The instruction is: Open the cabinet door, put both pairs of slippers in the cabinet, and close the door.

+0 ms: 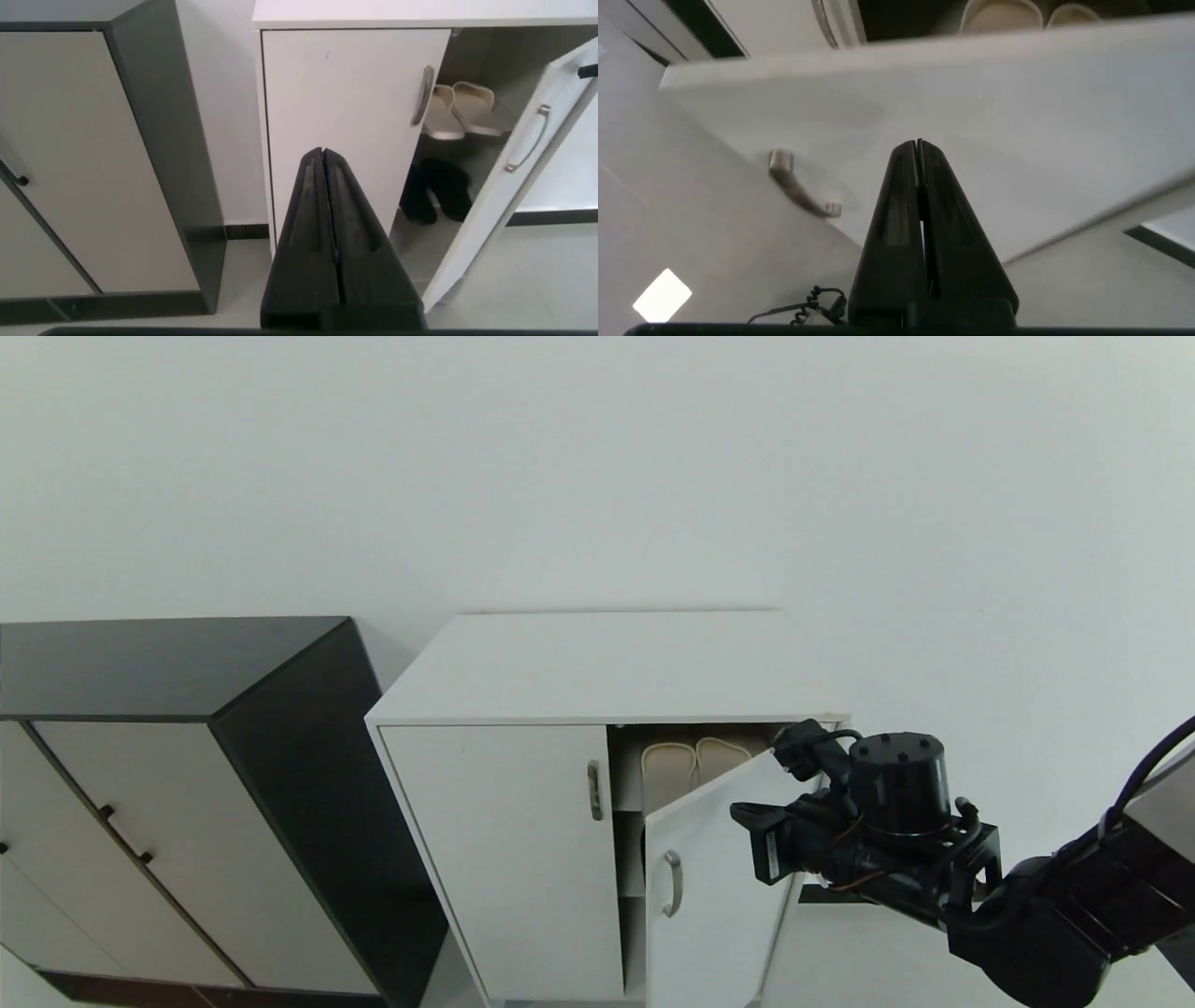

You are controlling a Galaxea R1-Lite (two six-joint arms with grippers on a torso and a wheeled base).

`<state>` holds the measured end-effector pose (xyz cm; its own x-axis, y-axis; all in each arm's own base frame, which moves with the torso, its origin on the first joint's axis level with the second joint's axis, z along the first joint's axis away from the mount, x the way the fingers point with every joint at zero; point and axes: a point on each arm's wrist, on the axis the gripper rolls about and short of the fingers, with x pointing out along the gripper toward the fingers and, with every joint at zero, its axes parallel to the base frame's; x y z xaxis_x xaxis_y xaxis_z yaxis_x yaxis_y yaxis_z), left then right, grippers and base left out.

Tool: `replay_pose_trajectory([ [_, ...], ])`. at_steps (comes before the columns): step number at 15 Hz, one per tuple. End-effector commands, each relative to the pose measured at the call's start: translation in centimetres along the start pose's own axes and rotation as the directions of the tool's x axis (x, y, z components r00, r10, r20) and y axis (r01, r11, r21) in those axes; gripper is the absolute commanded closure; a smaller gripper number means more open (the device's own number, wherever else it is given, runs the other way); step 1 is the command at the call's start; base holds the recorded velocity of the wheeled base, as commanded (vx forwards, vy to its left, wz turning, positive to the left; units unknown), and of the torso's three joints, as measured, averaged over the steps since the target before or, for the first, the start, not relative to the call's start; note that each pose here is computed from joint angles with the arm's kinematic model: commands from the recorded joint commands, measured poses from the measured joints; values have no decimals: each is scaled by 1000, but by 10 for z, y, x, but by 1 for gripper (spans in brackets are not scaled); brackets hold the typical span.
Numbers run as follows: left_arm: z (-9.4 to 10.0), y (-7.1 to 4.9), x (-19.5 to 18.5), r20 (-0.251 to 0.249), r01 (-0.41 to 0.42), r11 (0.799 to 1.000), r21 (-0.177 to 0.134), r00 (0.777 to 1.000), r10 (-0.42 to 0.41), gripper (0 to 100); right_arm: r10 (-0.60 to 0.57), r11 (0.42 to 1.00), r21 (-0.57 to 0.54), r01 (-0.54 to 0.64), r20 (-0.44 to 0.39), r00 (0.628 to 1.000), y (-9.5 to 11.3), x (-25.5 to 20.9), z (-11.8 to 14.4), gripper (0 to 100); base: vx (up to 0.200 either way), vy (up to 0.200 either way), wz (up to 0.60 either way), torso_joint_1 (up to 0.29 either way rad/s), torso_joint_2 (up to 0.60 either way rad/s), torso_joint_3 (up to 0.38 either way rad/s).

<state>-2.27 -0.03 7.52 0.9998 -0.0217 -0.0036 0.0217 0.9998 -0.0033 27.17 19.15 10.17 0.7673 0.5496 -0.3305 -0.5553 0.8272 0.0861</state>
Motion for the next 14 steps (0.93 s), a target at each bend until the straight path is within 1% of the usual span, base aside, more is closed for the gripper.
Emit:
replay_pose_trajectory([
  [1,0,0,0,-1,0,1000,-1,1000,0,100,0,1000,0,0,-2,1000,0,2,-1,100,0,0,0,0,0,0],
  [3,0,0,0,-1,-2,1000,-6,1000,2,100,0,1000,0,0,-4,1000,0,6,-2,100,0,0,0,0,0,0],
  [8,0,0,0,-1,-3,1000,-6,1000,3,100,-6,1000,7,5,1,1000,-3,27,-2,100,0,0,0,0,0,0],
  [11,0,0,0,-1,-2,1000,-4,1000,2,100,-35,999,19,34,1,999,-15,42,-5,100,0,0,0,0,0,0],
  [12,0,0,0,-1,-2,1000,-3,1000,2,100,-52,998,25,52,1,999,-22,47,-6,100,0,0,0,0,0,0],
  [14,0,0,0,-1,-2,1000,-3,1000,2,100,-63,998,29,62,12,998,-27,49,-5,100,0,0,0,0,0,0],
])
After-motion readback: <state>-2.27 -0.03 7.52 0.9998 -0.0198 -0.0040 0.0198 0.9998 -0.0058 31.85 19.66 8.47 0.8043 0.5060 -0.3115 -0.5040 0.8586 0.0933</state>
